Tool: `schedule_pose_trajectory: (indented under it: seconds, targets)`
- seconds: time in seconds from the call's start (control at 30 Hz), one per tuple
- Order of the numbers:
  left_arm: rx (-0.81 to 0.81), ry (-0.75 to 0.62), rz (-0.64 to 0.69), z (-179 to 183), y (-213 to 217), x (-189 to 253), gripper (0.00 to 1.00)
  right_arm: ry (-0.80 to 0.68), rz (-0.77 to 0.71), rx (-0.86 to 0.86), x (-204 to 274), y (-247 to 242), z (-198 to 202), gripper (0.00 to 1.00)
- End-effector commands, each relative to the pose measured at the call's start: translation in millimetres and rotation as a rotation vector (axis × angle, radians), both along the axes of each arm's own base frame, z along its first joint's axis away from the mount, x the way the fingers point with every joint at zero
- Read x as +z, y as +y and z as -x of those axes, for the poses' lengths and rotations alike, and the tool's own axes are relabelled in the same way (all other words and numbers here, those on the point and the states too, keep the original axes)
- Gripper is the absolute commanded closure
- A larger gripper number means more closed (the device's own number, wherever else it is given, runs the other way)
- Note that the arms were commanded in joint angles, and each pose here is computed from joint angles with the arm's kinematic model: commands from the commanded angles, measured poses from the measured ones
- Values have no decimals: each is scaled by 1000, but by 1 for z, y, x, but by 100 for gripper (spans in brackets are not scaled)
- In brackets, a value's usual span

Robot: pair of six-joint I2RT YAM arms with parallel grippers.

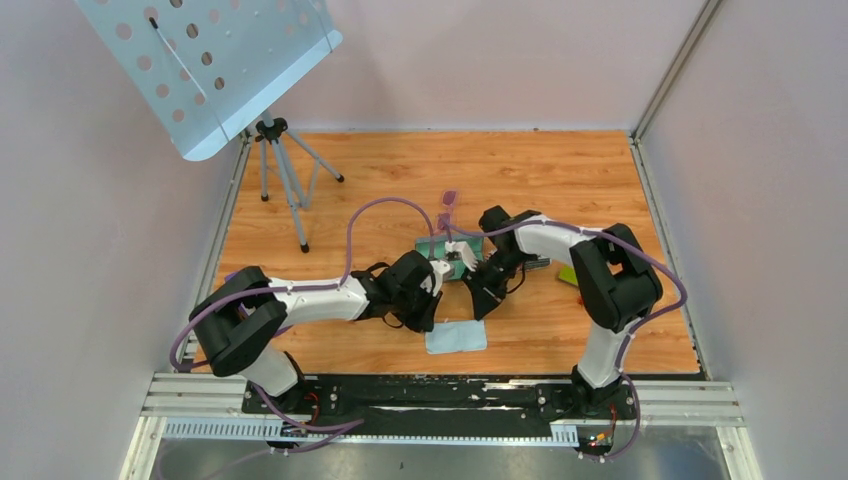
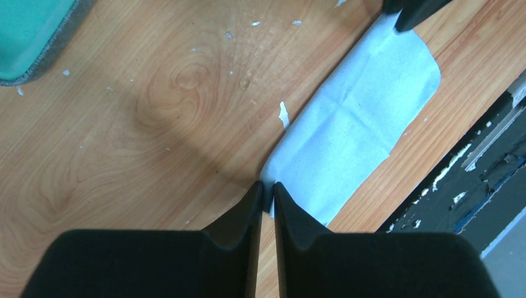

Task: Organize the sunglasses
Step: Pick up the glasses cleaning cloth from the center of the board.

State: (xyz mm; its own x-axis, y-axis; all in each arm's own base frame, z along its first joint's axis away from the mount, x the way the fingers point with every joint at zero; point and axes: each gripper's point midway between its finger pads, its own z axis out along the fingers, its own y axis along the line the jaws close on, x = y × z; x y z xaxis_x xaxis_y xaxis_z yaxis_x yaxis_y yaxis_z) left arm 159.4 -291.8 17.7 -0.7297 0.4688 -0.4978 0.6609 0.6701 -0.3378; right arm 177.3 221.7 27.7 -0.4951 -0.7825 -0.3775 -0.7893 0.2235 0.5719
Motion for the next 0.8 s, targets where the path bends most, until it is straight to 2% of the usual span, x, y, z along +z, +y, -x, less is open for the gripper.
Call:
schedule_pose_trajectory:
  seconds: [0.0, 0.13, 0.23, 0.5, 0.77]
  targets:
    - [-8, 21, -14, 1, 1, -6, 86, -62, -83, 9, 29, -14, -16, 82]
    - [-6, 19, -13, 1, 1, -6, 88, -73, -96, 7, 29, -27, -25, 74]
    - [-7, 14, -3, 1, 1, -4, 92, -66, -86, 21, 24, -28, -25, 72]
    - [-11, 13, 3, 2, 0, -4, 98, -16, -66, 96, 15, -19, -4, 62]
    - [-15, 21, -3, 2, 0, -6, 100, 9, -14, 99, -1, -22, 0, 60]
